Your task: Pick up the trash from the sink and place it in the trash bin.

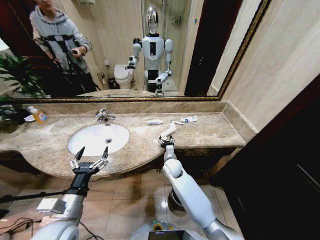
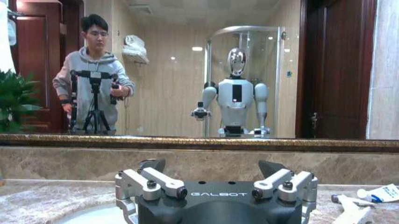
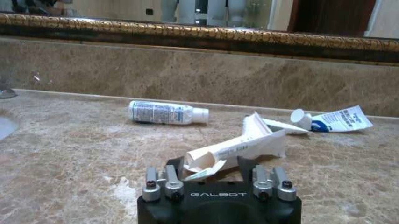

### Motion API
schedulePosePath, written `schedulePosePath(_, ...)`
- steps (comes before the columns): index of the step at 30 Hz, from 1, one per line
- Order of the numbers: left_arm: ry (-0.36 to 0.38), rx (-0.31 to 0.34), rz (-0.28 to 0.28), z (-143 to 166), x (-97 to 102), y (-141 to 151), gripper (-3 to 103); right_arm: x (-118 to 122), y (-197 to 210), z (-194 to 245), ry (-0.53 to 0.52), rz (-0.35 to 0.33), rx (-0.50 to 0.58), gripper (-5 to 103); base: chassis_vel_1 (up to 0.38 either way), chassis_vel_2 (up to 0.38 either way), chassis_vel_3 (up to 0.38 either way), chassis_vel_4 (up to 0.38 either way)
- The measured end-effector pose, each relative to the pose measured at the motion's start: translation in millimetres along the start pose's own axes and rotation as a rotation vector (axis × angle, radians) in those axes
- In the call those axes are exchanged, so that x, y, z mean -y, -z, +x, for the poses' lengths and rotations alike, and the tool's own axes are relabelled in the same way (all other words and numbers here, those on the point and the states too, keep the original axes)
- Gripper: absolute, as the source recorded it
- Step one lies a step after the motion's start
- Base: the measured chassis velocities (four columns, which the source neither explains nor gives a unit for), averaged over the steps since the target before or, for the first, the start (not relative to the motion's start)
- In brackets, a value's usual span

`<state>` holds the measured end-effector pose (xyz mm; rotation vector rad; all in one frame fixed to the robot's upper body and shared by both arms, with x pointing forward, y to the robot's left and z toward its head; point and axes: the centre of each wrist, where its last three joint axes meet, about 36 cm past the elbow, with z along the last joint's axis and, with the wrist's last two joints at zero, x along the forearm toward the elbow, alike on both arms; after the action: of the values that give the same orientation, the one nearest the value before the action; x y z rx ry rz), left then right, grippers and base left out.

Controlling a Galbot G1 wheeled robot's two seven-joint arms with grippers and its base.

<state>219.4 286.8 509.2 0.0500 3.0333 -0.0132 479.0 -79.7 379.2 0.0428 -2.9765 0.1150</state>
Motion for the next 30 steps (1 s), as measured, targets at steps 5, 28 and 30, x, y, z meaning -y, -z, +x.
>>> schedulePosePath(5,0.0,0.0,0.0,0,0.0,0,100,4,-3,4,0.0,-0.003,0.0,48,0.0,0.0,0.0,0.0)
schedulePosePath(28,0.0,0.0,0.0,0,0.0,0,100,39,-10,17,-0.027,-0.016,0.019,0,0.0,0.0,0.0,0.0)
schedulePosePath(30,0.0,0.0,0.0,0,0.0,0,100,44,-10,18,-0.032,-0.017,0.021,0,0.0,0.0,0.0,0.0)
